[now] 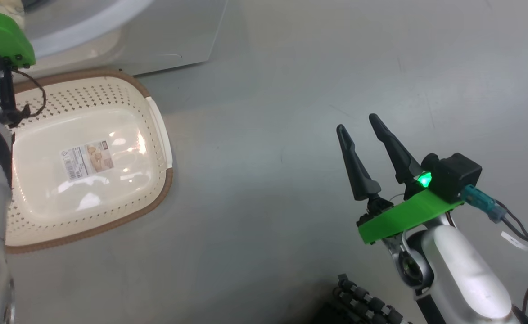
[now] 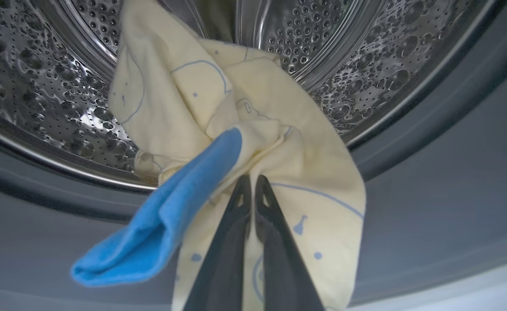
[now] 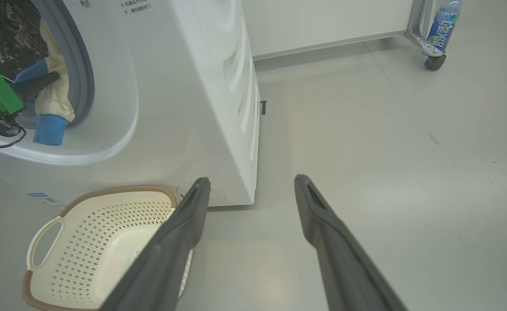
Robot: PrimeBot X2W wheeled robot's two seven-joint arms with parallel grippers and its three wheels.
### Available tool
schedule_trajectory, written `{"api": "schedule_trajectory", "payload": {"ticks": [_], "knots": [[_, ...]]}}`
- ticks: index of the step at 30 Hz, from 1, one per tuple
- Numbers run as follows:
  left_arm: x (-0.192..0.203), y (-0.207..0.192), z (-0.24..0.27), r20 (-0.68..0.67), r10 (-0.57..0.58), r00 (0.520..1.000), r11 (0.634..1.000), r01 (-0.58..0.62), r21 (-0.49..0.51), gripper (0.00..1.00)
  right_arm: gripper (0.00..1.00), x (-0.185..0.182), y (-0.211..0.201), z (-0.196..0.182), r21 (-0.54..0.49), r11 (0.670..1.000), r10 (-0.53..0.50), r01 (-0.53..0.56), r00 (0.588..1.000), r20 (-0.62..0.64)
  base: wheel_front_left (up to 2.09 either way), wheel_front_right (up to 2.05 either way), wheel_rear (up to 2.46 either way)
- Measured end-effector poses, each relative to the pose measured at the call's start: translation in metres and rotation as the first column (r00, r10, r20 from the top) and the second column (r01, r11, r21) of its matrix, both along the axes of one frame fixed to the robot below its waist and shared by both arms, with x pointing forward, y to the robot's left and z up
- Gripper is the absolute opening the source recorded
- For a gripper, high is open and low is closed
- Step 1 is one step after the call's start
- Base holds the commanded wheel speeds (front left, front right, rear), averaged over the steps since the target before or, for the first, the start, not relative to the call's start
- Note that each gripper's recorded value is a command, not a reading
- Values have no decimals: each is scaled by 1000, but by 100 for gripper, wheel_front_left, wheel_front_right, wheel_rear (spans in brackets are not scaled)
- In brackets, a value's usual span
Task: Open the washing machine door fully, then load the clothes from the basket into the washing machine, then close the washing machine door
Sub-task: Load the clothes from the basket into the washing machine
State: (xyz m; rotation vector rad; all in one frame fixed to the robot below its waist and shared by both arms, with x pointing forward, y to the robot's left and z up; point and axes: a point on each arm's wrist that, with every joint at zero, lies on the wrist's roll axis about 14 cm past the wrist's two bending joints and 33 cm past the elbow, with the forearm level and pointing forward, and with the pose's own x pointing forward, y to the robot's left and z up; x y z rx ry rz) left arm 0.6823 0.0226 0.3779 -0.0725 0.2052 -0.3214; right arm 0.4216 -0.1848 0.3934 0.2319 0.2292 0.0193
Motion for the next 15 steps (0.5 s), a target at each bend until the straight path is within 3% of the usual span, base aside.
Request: {"api": "schedule_trajectory", "payload": {"ticks": [15], "knots": [[34, 5, 18, 4, 17, 1000, 994, -17, 110, 0, 100, -26, -2, -13, 8, 1000, -29, 29, 997, -68, 0, 0, 0]]}}
